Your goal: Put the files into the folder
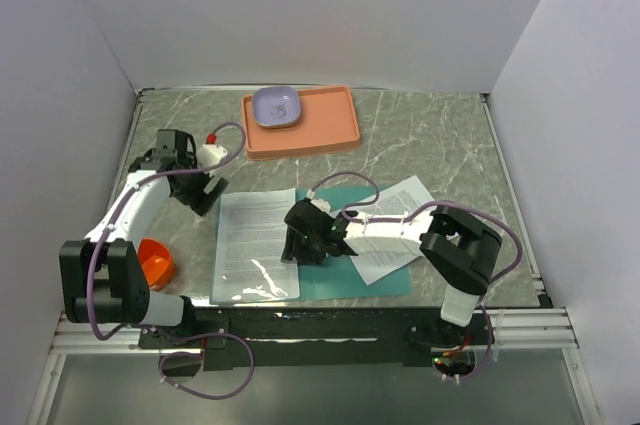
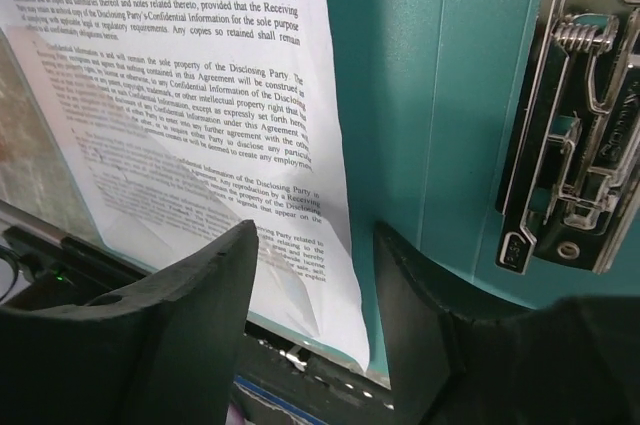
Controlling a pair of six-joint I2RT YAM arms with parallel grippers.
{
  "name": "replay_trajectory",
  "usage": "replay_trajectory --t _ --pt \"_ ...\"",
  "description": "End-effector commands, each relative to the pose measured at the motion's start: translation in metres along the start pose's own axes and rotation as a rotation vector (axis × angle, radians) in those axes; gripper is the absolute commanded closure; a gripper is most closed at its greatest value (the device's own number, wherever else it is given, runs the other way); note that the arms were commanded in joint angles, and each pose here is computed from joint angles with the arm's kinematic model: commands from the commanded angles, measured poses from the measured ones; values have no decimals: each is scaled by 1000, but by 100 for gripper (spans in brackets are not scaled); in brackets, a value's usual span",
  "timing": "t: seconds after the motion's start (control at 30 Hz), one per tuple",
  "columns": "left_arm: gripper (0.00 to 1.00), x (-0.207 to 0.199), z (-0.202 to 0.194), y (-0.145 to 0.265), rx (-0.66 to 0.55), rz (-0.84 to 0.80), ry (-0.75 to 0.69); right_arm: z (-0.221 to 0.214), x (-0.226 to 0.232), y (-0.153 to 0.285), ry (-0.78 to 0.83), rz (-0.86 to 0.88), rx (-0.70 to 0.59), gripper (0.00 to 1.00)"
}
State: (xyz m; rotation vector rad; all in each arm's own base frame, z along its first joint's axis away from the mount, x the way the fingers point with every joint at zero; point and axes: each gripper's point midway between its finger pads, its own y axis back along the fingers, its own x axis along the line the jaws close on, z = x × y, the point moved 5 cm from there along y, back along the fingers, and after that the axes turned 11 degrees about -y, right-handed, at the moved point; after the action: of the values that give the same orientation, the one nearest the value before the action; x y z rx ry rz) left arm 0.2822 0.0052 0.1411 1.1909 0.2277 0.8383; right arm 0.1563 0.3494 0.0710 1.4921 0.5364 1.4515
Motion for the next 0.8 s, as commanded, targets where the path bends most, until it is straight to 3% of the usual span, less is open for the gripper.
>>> replay_trajectory --t 0.0,0.3,0.57,0.77 --pt "3 -3 27 27 -93 -81 43 6 8 23 67 -4 -33 41" --pt "8 -32 56 29 -151 -140 21 23 -6 67 111 32 -126 44" --pt "21 -65 83 33 -210 -215 13 32 -29 50 141 -87 -148 46" --pt "23 -72 80 33 -206 -237 6 39 -32 36 164 -173 -172 45"
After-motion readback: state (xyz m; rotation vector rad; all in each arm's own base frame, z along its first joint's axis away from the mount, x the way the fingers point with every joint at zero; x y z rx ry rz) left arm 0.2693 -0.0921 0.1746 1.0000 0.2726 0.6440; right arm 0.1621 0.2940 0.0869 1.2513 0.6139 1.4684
